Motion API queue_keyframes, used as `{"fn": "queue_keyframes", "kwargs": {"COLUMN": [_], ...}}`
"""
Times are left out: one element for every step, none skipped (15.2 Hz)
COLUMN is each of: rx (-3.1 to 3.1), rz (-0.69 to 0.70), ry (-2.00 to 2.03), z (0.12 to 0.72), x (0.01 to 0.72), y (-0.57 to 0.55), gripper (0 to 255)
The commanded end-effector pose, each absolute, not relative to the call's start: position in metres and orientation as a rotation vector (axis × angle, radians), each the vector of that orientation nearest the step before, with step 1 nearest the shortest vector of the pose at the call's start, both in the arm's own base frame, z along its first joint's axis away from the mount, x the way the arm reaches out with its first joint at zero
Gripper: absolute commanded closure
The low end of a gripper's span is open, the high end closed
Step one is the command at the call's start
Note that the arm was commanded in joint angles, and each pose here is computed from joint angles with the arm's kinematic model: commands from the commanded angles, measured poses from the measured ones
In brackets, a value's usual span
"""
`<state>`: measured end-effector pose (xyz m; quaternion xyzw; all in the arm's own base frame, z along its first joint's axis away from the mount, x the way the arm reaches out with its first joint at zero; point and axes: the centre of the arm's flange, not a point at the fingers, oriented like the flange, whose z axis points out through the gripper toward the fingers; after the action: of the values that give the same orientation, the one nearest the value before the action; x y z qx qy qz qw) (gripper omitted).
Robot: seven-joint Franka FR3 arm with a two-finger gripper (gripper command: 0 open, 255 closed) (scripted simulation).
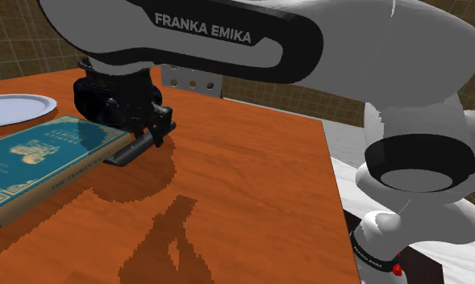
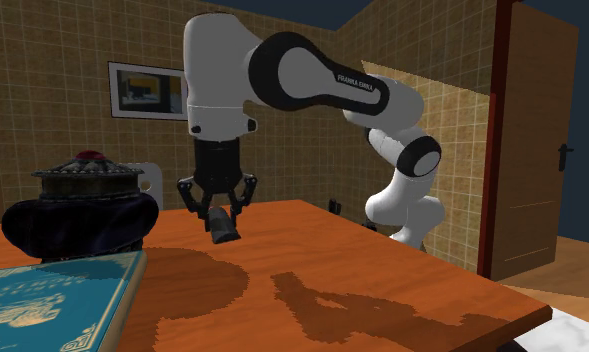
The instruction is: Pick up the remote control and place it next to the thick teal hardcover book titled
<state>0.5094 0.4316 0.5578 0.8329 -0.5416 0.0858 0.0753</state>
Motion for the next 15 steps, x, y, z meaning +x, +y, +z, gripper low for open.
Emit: {"fn": "queue_keyframes", "kwargs": {"rx": [2.499, 2.499, 2.499, 2.499, 2.499, 2.499, 2.499, 2.499, 2.499, 2.499, 2.499, 2.499, 2.499, 2.499, 2.499], "rz": [0.256, 0.256, 0.256, 0.256, 0.256, 0.256, 0.256, 0.256, 0.256, 0.256, 0.256, 0.256, 0.256, 0.256, 0.256], "ry": [-1.624, -1.624, -1.624, -1.624, -1.624, -1.624, -1.624, -1.624, -1.624, -1.624, -1.624, -1.624, -1.624, -1.624, -1.624], "z": [0.547, 0.542, 0.537, 0.531, 0.526, 0.521, 0.516, 0.510, 0.505, 0.500, 0.495, 0.489, 0.484, 0.479, 0.473], "x": [0.510, 0.510, 0.510, 0.510, 0.510, 0.510, 0.510, 0.510, 0.510, 0.510, 0.510, 0.510, 0.510, 0.510, 0.510], "y": [0.433, 0.433, 0.433, 0.433, 0.433, 0.433, 0.433, 0.433, 0.433, 0.433, 0.433, 0.433, 0.433, 0.433, 0.433], "gripper": [255, 255, 255, 255, 255, 255, 255, 255, 255, 255, 255, 255, 255, 255, 255]}}
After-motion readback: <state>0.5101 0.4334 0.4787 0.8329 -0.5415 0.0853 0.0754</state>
